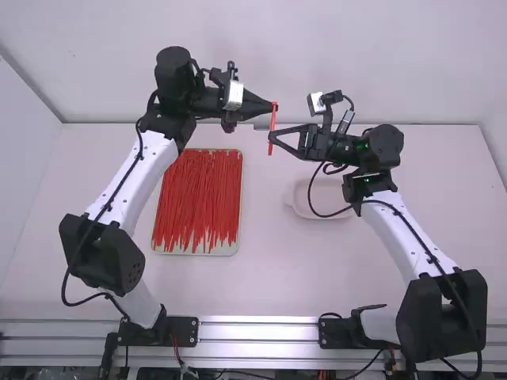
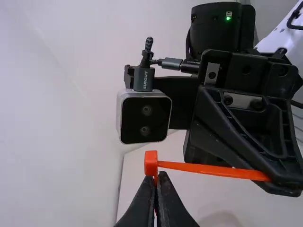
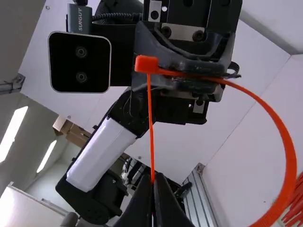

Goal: Fasten the cable tie

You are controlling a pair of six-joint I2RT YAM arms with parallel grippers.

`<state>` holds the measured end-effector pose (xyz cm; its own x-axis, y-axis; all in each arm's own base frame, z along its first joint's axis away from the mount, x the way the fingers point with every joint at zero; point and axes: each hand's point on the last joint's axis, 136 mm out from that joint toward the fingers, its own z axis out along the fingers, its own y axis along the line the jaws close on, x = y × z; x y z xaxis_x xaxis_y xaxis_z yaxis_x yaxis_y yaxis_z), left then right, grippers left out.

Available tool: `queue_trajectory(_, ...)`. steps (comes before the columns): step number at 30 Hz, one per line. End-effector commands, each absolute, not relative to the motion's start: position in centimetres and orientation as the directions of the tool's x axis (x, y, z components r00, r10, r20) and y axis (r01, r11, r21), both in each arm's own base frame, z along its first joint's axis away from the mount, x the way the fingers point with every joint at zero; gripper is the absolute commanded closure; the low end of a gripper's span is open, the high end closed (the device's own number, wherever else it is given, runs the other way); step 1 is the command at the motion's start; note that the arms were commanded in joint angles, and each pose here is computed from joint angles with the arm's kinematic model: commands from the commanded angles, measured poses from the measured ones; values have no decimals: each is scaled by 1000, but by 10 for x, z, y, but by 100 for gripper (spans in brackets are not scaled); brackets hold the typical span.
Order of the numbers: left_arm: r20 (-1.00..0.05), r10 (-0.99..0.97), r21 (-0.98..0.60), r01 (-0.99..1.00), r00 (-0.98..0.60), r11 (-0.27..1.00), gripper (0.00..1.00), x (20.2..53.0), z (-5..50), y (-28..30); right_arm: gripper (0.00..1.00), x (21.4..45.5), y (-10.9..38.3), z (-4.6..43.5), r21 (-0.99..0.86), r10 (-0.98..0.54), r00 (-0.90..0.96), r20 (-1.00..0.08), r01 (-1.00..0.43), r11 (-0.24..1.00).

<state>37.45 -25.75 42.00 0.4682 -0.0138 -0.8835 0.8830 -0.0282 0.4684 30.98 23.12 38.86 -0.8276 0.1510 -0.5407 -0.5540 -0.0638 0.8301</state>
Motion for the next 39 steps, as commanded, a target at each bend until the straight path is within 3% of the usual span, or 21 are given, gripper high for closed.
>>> queue_trajectory(1,-882,-28,471,881,470,-54,98,366,422,-261,100,311,230,389,831,160,-827,-539,-553,-62)
queue_trajectory(13,-885,-68,466,872,461,-149,98,347,412,-262,100,313,229,390,832,174,-826,-536,-552,-60)
queue_trajectory(39,-905,-62,425,889,421,-171,98,343,394,-262,100,332,216,389,862,248,-839,-484,-506,-30)
